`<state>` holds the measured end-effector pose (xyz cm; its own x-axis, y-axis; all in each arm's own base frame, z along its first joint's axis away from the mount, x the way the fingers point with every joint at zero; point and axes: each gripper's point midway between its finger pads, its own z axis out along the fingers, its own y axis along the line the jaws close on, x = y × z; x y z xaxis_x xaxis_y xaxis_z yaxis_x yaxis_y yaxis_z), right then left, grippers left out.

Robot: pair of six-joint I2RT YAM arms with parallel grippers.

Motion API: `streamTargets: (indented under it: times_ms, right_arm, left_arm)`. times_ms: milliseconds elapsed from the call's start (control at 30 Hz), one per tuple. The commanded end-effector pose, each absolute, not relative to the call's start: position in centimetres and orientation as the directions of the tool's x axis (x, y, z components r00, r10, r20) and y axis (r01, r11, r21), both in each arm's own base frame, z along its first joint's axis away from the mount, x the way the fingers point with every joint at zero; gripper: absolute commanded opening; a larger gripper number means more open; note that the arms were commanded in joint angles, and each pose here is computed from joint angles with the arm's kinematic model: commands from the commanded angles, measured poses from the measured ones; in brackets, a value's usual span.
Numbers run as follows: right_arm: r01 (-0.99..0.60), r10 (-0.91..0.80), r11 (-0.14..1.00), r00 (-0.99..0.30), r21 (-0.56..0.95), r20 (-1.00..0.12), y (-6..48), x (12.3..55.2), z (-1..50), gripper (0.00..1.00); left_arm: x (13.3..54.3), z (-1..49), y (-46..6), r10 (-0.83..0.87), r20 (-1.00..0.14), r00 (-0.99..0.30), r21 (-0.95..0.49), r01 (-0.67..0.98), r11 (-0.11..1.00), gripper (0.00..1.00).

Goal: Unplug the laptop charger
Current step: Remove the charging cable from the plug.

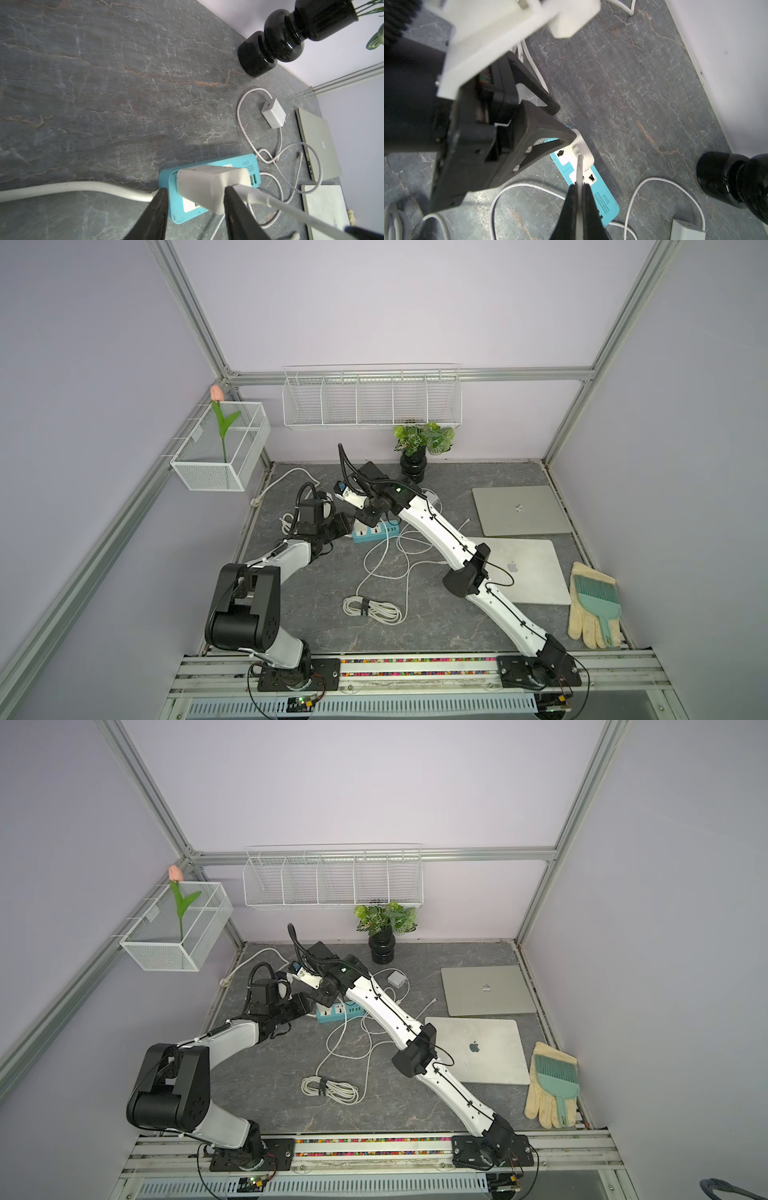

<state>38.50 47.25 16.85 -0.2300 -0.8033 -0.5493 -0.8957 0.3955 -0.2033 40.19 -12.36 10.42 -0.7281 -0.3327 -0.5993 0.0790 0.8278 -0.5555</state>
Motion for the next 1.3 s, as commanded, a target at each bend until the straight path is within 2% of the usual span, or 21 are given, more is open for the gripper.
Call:
streamTargets:
  times_ms: [0, 300, 500, 733, 1267]
  right_arm:
    - [-0.894, -0.788, 0.4, -0.224, -0.2, -0.574, 47.4, 38.4, 18.0, 0.07]
    - [-0.881, -0.773, 0.42, -0.221, -0.218, -0.595, 47.5, 38.7, 19.0, 0.07]
    - [-0.882, -0.768, 0.421, -0.222, -0.211, -0.601, 47.6, 38.6, 19.2, 0.07]
    - [-0.873, -0.763, 0.429, -0.213, -0.232, -0.611, 47.6, 38.7, 20.1, 0.07]
    - [-0.869, -0.712, 0.435, -0.172, -0.235, -0.681, 48.7, 38.2, 23.3, 0.07]
  left_arm:
    - [39.5, 9.2, -12.5, -0.302, -0.584, -0.753, -0.53, 0.073, 0.845, 0.47]
    - [38.2, 5.6, -12.3, -0.222, -0.521, -0.824, -0.431, 0.03, 0.902, 0.43]
    - [38.4, 6.9, -11.7, -0.247, -0.565, -0.787, -0.422, 0.019, 0.906, 0.41]
    - [37.9, 4.3, -11.5, -0.202, -0.484, -0.851, -0.376, -0.006, 0.927, 0.39]
    - [35.9, 2.2, -11.2, -0.186, -0.403, -0.896, -0.349, -0.038, 0.937, 0.37]
